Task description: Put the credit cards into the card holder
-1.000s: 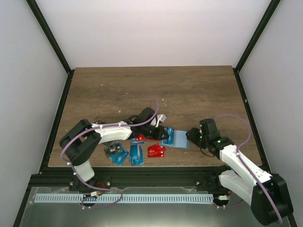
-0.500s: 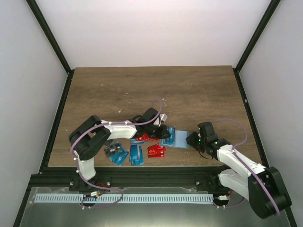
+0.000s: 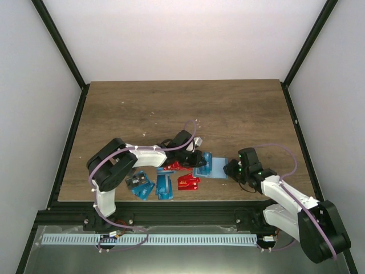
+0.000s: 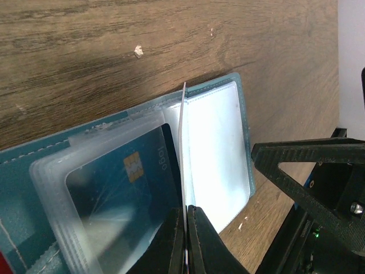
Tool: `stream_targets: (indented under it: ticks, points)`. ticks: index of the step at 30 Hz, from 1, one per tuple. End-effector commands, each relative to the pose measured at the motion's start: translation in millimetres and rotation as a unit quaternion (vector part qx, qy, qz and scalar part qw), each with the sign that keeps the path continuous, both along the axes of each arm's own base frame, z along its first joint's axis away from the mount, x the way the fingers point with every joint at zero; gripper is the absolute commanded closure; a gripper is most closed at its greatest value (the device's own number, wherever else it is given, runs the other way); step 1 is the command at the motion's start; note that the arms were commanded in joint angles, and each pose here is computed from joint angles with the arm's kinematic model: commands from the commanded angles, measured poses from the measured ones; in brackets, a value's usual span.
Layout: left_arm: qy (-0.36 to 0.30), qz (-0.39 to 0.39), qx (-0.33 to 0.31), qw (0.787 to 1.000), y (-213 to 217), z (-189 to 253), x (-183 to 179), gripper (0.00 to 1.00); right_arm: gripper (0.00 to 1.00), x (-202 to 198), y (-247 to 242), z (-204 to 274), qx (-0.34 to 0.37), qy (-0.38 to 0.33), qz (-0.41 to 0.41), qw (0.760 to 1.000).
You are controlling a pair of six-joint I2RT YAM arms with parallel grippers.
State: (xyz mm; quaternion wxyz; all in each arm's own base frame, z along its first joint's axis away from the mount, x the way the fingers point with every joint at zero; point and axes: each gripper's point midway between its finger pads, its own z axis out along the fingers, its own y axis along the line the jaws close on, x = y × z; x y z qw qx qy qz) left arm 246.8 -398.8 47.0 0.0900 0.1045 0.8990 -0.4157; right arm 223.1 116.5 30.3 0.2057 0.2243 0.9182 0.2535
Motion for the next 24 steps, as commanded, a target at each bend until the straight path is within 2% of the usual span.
stream_targets:
  ticks: [1,24]
  points:
    - [-0.006,0.003,-0.007,1.000,-6.4,3.6,5.9,0.96,0.69,-1.1,0.1,-3.1,0.004,-0.001,0.001,1.000]
    - [0.059,0.018,-0.004,0.998,-4.0,-17.7,-8.6,0.96,0.73,-9.3,2.7,-7.6,0.019,0.002,0.008,1.000]
